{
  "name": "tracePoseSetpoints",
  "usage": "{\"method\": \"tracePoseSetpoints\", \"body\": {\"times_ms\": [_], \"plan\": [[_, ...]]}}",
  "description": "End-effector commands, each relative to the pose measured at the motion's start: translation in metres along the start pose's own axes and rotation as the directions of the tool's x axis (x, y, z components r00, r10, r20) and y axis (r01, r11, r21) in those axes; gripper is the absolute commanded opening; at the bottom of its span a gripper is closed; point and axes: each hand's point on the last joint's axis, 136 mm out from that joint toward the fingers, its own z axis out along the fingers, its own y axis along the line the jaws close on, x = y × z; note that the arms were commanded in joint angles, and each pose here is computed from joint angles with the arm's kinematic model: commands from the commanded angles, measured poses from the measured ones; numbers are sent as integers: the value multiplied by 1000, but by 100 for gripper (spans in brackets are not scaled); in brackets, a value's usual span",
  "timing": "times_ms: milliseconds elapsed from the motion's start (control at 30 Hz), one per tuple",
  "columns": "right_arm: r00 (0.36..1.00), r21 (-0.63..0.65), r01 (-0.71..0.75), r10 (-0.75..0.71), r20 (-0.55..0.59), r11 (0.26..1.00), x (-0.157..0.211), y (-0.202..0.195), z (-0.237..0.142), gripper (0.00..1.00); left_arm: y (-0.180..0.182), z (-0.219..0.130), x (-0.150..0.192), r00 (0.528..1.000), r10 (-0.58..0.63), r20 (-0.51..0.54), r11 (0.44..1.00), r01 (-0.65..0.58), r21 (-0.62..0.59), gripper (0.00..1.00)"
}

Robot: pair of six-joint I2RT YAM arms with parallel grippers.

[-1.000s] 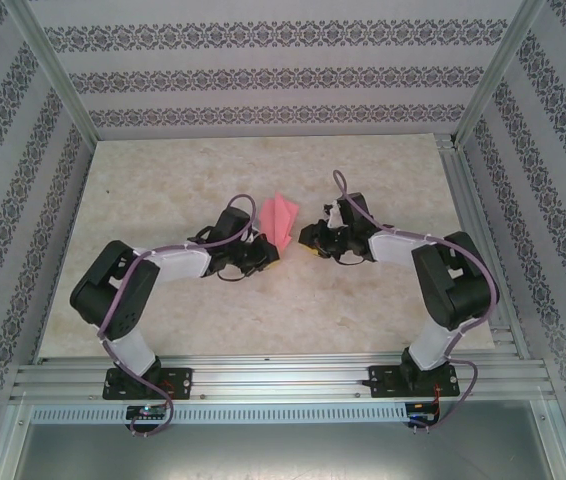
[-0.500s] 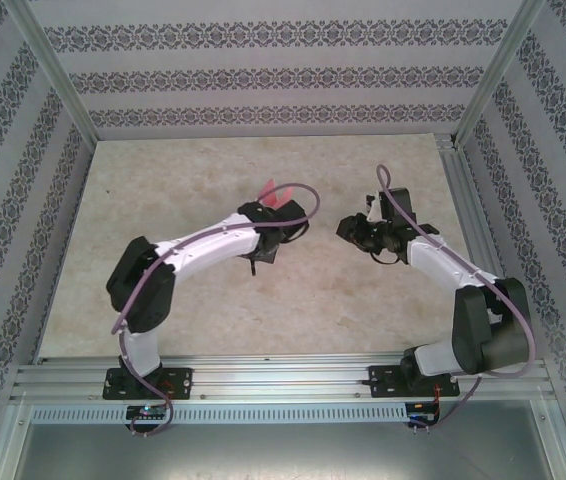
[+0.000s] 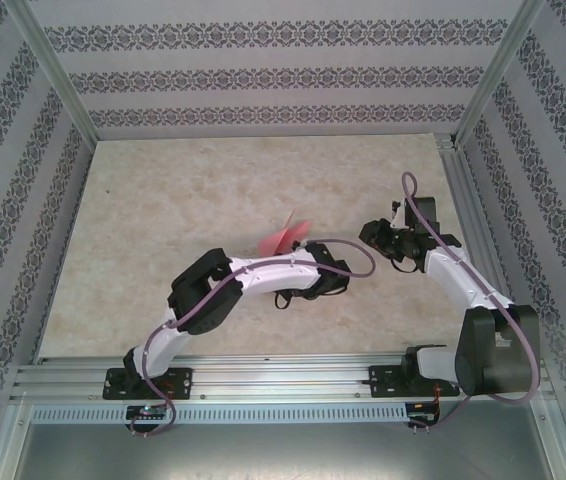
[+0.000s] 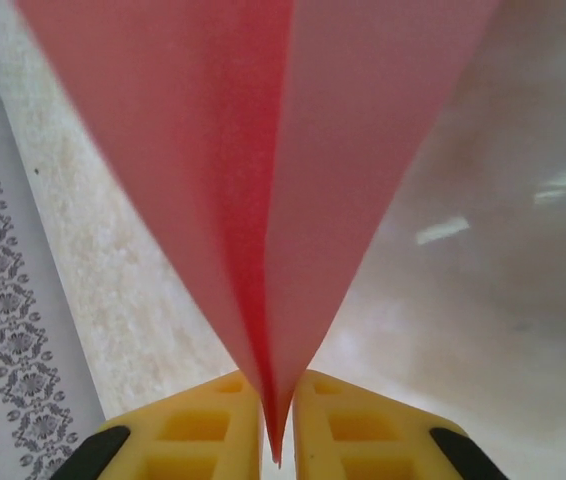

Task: Fold a paper plane with a square sheet of paper (pick it up from the middle)
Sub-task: Turn over the paper at the center of the table.

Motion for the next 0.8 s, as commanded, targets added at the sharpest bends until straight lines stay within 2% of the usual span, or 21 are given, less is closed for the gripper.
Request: {"method": "tracePoseSetpoints", "body": {"times_ms": [0, 67, 167, 267, 333, 467, 500, 567, 600, 667, 767], "plan": [[1000, -25, 6, -7, -25, 1000, 5, 1, 5, 35, -32, -10, 2, 997, 80, -5, 996, -80, 25, 21], [1000, -21, 5, -6, -27, 1000, 6, -1, 5, 35, -49, -18, 0, 994, 106, 4, 993, -106, 51, 24], [999, -21, 5, -6, -44, 1000, 9, -2, 7, 36, -69, -32, -3, 993, 117, 24, 985, -119, 127, 38], [998, -32, 2, -3, -63, 1000, 12, -1, 9, 36, -80, -53, -11, 995, 75, 65, 960, -90, 266, 55], [998, -35, -1, -2, -69, 999, 14, -2, 10, 38, -83, -71, -18, 995, 33, 99, 928, -67, 367, 60], [996, -54, -4, -1, -88, 999, 17, 0, 12, 39, -84, -107, -28, 986, -61, 153, 815, -40, 578, 62], [996, -67, -3, -3, -92, 998, 19, 3, 11, 38, -78, -115, -32, 982, -99, 161, 784, -23, 620, 62], [995, -84, -2, -6, -95, 996, 21, 7, 11, 38, -56, -125, -38, 963, -195, 185, 761, 29, 648, 61], [995, -98, 3, -13, -95, 995, 22, 11, 11, 38, -39, -130, -41, 943, -268, 197, 727, 64, 683, 61], [994, -122, 14, -27, -103, 992, 27, 20, 14, 38, -7, -121, -43, 905, -400, 142, 650, 171, 740, 61], [988, -149, 72, -91, -125, 986, 37, 44, 21, 36, 35, -84, -36, 830, -558, -19, 491, 349, 798, 54]]}}
